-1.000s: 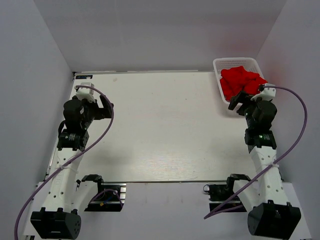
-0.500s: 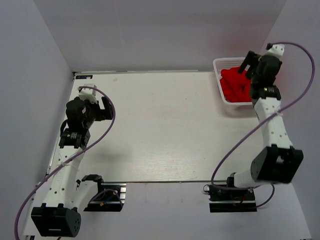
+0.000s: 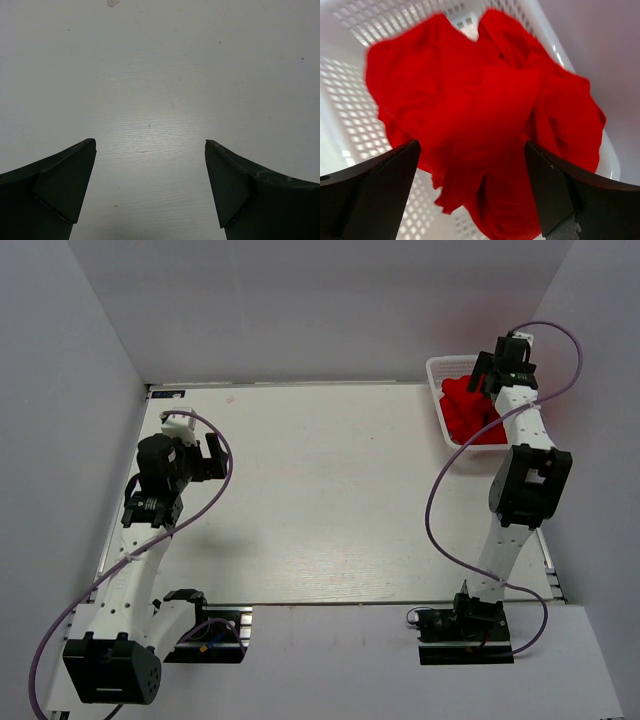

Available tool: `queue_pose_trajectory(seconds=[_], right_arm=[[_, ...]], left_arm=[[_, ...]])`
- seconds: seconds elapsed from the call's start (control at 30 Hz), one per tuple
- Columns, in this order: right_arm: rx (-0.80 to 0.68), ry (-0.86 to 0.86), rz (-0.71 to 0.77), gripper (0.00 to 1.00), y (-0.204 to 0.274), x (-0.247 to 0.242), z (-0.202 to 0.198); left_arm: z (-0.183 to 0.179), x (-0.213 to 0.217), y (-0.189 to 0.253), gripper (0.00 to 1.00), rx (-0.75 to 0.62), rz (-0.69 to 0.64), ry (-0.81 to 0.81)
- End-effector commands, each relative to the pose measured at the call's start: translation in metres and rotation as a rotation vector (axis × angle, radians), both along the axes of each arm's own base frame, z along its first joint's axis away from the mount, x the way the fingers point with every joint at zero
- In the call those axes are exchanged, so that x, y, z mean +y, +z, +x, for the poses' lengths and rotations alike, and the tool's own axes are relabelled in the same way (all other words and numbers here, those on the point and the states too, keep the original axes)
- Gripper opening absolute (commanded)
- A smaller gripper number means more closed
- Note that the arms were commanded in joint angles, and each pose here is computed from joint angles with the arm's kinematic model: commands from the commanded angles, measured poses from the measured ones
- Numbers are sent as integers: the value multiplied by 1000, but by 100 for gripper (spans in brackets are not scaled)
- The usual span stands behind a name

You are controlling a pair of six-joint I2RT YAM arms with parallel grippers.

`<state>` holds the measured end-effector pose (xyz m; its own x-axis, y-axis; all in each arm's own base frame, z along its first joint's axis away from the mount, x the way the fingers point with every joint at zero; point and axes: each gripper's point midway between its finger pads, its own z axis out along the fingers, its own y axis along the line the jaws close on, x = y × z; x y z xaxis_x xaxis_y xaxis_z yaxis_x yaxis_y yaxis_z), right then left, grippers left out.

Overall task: Fold and stack the t-shirts
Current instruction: Grab crumpled tshirt from bin with the right arm, then move the tshirt to the center of the board

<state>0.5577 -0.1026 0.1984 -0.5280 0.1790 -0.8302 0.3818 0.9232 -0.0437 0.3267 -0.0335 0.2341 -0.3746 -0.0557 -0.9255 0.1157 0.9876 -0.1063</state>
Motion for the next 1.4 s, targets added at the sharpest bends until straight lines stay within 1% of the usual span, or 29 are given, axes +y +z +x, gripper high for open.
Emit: queue_pose_trajectory(seconds=[0.0,0.07,0.1,0.13,0.17,0.27,0.3,0.37,0.4,0.43,0.5,0.57,0.63,0.67,0.73,0.77,0.8,0.87,0.93,0.97,1.0,1.03,1.1,1.13,1.17,1.2,1.23,1.33,1.37], right_arm=[[-16,-18,-29,90,20,-12,2],[24,-22,-17,90,3,-16,3],[36,-9,-14,88,-5,-15,5],[42,-14,-10,85,-10,-17,4],[56,-12,-2,75,-20,-17,5],[43,3,14,65,-23,-16,9],[50,7,13,50,-27,-17,8],[43,8,8,35,-26,-19,8],[37,14,8,10,-23,-18,8],[25,28,11,1,-18,-14,10],[-15,44,-3,0,2,-12,11],[-93,70,-8,0,44,-6,16],[-137,117,-5,0,70,5,18],[-228,161,-9,0,114,16,23],[-289,237,-39,0,154,38,18],[-373,319,-30,0,190,62,16],[-460,355,-49,0,229,72,3],[-554,489,-68,0,273,116,-16],[-644,644,-52,0,309,176,-42],[-691,679,-44,0,327,188,-57],[-736,804,-12,0,344,227,-80],[-764,845,-1,0,356,240,-95],[-790,943,46,0,366,268,-116],[-799,1006,107,0,373,296,-138],[-797,1035,124,0,372,305,-145],[-784,1113,160,0,369,332,-161],[-793,1128,175,0,374,336,-172],[-657,1156,225,0,316,367,-171],[-633,1113,227,0,305,365,-167]], left_arm=[[4,1,10,100,-31,11,2],[4,1,10,100,-32,11,2],[5,0,7,100,-22,11,2],[5,0,7,100,-22,11,2],[6,0,4,100,-13,11,1],[6,0,4,100,-13,11,1],[7,0,2,100,-4,12,1],[8,3,1,100,-4,12,11],[9,3,3,100,-13,11,11],[9,3,3,100,-13,11,11],[9,2,4,100,-13,8,2],[9,-2,6,100,-22,0,-18],[10,-4,8,100,-31,-4,-28],[10,-4,8,100,-31,-4,-28],[7,-4,14,100,-51,-4,-28],[7,-4,14,100,-51,-4,-28],[6,-4,17,100,-62,-4,-28],[6,-2,23,100,-80,-9,-15],[4,0,22,100,-81,-14,3],[4,1,22,100,-79,-21,15],[2,3,23,100,-79,-18,24],[2,2,23,100,-78,-28,27],[0,4,26,100,-86,-36,39],[1,5,26,100,-84,-46,53],[1,5,30,100,-93,-46,52],[1,12,27,100,-83,-48,93],[1,15,23,100,-57,-56,115],[-1,29,21,100,-33,-48,210],[-3,34,21,100,-17,-45,239]])
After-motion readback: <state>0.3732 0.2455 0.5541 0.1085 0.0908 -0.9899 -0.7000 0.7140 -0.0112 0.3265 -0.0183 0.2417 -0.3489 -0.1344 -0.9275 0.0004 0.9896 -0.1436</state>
